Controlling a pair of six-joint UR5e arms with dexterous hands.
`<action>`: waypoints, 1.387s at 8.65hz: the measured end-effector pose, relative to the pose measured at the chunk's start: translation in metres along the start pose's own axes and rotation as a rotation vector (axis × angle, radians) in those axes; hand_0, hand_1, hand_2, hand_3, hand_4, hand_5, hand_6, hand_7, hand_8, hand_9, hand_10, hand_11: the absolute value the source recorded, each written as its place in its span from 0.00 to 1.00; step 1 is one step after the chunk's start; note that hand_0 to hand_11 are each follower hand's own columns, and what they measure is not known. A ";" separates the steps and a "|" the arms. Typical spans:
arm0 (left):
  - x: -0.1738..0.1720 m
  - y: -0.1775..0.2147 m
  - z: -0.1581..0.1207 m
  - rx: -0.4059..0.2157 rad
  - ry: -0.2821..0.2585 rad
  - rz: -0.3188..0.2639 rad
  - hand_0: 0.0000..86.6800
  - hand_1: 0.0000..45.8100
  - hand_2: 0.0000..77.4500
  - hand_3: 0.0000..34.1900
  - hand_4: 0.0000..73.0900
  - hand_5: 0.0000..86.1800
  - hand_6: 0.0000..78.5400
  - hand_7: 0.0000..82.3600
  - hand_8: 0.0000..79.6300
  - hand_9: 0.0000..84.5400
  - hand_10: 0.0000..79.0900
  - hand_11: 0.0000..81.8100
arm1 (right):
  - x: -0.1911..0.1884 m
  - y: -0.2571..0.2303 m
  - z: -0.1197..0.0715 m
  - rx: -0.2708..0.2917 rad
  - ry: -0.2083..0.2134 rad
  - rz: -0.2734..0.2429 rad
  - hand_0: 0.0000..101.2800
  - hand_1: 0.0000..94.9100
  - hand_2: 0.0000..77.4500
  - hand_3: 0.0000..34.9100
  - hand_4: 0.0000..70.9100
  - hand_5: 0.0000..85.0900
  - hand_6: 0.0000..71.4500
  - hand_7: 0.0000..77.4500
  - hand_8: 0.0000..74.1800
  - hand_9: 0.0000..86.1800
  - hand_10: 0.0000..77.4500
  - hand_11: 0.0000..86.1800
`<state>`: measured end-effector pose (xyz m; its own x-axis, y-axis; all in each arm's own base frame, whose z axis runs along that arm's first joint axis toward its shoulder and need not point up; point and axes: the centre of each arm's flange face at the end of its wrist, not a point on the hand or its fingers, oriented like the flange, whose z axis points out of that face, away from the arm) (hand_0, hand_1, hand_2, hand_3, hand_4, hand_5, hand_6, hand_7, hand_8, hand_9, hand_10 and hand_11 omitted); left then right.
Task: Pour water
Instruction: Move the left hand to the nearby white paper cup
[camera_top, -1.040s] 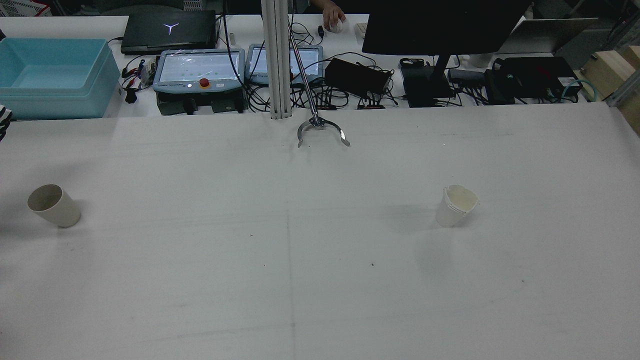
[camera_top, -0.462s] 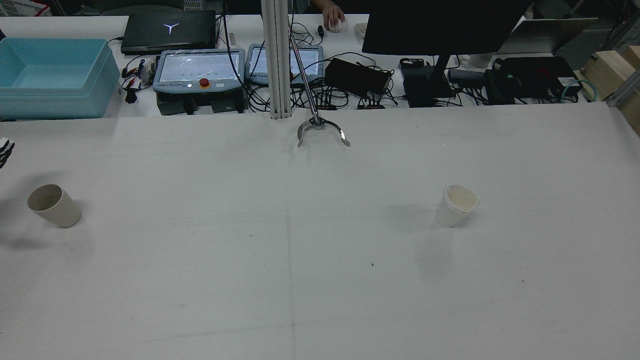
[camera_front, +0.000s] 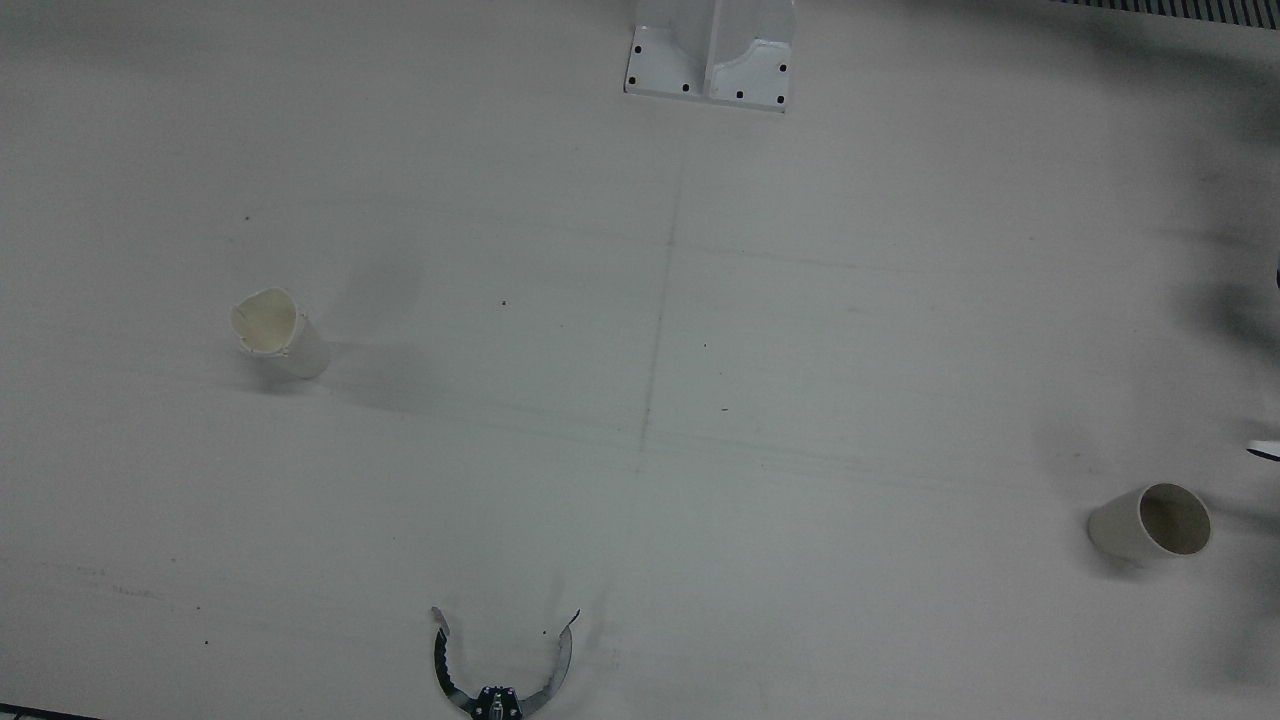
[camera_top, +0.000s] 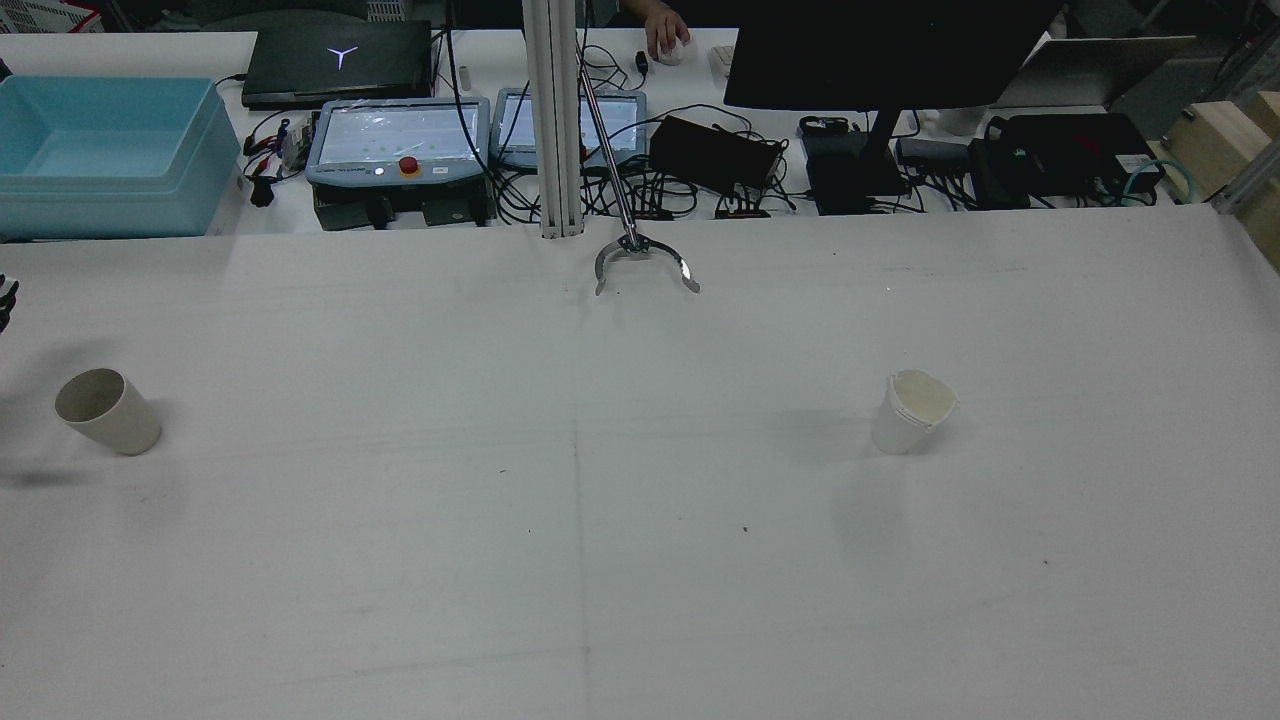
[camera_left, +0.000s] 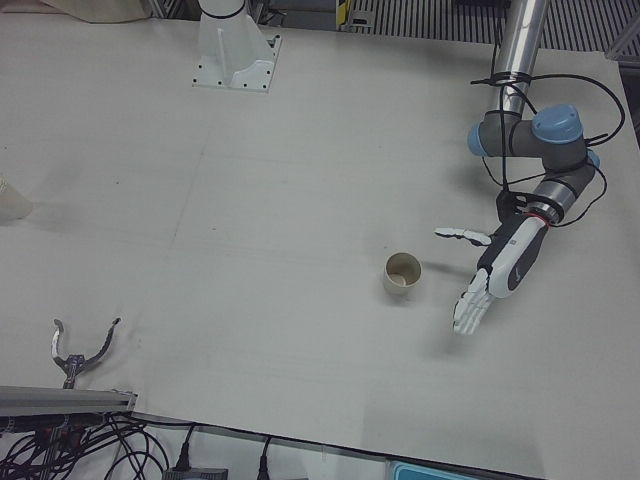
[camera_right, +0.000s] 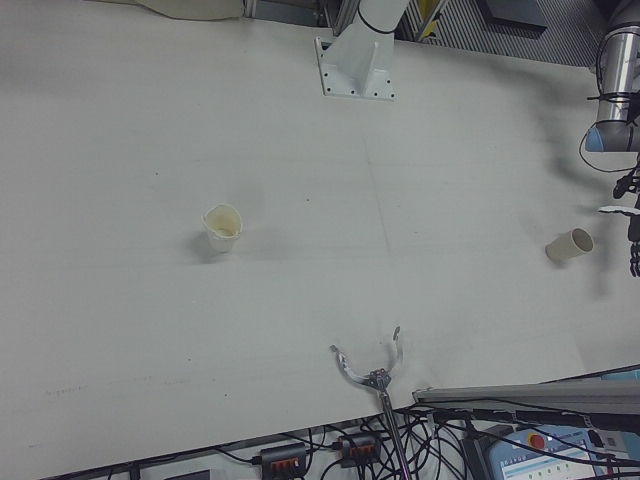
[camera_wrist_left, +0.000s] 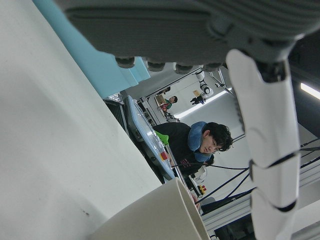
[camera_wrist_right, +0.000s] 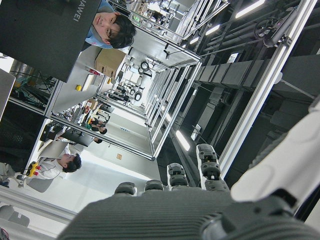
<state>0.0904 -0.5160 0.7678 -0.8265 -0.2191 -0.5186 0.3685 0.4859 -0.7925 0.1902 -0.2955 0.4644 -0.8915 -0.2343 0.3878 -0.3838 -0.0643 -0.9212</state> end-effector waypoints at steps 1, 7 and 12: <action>-0.009 0.000 0.001 -0.003 0.019 -0.016 0.59 0.44 0.15 0.22 0.01 0.01 0.00 0.01 0.01 0.01 0.00 0.01 | -0.001 0.001 -0.001 -0.003 -0.001 -0.003 0.33 0.03 0.05 0.09 0.07 0.12 0.05 0.14 0.01 0.01 0.01 0.01; -0.055 0.018 0.031 -0.068 0.025 -0.053 0.61 0.45 0.15 0.22 0.01 0.01 0.00 0.01 0.01 0.01 0.00 0.01 | 0.001 0.004 0.000 -0.012 0.010 -0.013 0.29 0.05 0.06 0.07 0.08 0.13 0.08 0.16 0.01 0.01 0.01 0.01; -0.065 0.017 0.054 -0.062 0.008 -0.057 0.60 0.46 0.12 0.22 0.01 0.01 0.00 0.03 0.01 0.01 0.00 0.01 | 0.002 0.005 0.001 -0.016 0.015 -0.013 0.29 0.04 0.08 0.09 0.08 0.13 0.08 0.18 0.01 0.01 0.01 0.01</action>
<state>0.1739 -0.5394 0.7705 -0.8486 -0.2411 -0.4709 0.2945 0.5242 -0.7991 0.1865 -0.2968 0.4604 -0.8900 -0.2188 0.4000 -0.3988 -0.0516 -0.9156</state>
